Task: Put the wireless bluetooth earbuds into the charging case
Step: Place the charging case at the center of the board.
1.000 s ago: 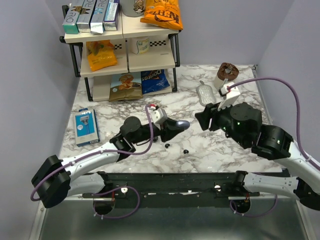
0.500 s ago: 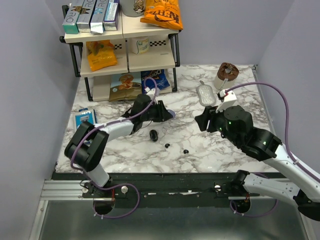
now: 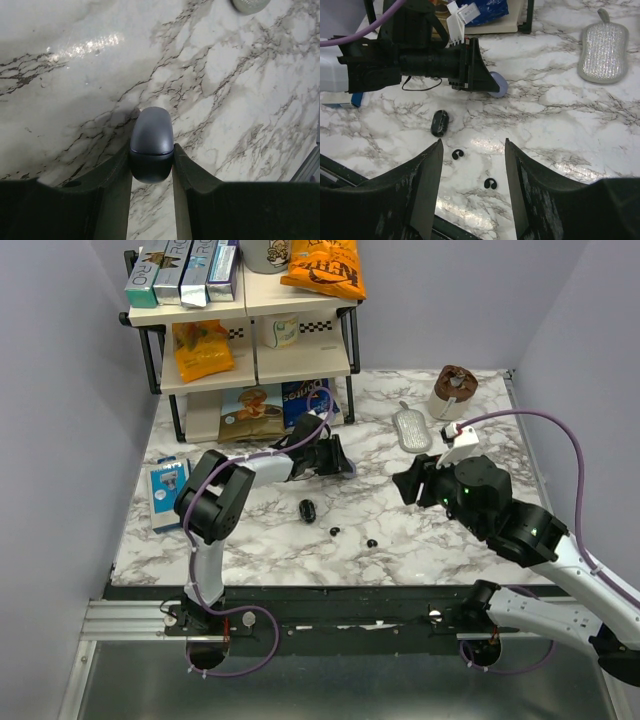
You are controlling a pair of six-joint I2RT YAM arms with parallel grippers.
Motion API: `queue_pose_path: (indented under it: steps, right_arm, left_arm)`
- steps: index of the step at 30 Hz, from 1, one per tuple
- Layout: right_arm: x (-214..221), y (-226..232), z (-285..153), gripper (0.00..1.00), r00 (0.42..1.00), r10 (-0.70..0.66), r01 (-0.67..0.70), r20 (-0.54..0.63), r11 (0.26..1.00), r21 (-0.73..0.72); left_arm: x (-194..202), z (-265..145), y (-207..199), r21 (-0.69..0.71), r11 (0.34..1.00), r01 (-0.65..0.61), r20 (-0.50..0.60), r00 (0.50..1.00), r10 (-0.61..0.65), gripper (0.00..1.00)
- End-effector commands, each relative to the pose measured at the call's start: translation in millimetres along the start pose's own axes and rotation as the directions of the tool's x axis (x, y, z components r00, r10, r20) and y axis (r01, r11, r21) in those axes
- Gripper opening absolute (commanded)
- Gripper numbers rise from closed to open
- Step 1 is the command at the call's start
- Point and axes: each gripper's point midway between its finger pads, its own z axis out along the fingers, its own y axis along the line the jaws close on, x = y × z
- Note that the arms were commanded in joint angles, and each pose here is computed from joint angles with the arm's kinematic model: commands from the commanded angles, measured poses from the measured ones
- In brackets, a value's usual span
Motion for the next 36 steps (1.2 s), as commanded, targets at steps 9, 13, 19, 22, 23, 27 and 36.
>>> queue_pose_path:
  steps: [9, 13, 19, 22, 23, 27, 36]
  right_arm:
    - [-2, -1, 1, 0.61, 1.000, 0.002, -0.002, 0.013, 1.000, 0.007]
    - [-2, -2, 1, 0.61, 1.000, 0.003, -0.003, 0.015, 1.000, 0.007]
    - [1, -3, 2, 0.61, 1.000, 0.006, -0.006, 0.009, 1.000, 0.010]
    - [3, -2, 2, 0.61, 1.000, 0.011, -0.011, 0.007, 1.000, 0.006]
    - [4, -3, 3, 0.61, 1.000, 0.010, -0.010, 0.005, 1.000, 0.007]
    - [8, -4, 4, 0.61, 1.000, 0.004, -0.004, 0.003, 1.000, 0.013]
    - [22, -8, 12, 0.61, 1.000, -0.002, 0.002, -0.003, 1.000, 0.022]
  left_arm:
    - [10, 1, 30, -0.146, 0.989, -0.013, -0.069, 0.998, 0.003, 0.41]
    - [8, -9, 35, -0.171, 0.985, -0.024, -0.064, 0.998, 0.013, 0.50]
    - [5, -30, 49, -0.215, 0.976, -0.027, -0.045, 0.999, 0.018, 0.58]
    - [-8, -47, 45, -0.229, 0.973, -0.039, 0.006, 0.999, 0.041, 0.61]
    - [-12, -54, 44, -0.239, 0.970, -0.052, 0.020, 0.998, 0.058, 0.61]
    - [-32, -96, 40, -0.327, 0.942, -0.071, 0.116, 0.987, 0.115, 0.62]
    - [-1, -183, 81, -0.477, 0.843, 0.248, 0.346, 0.935, -0.079, 0.99]
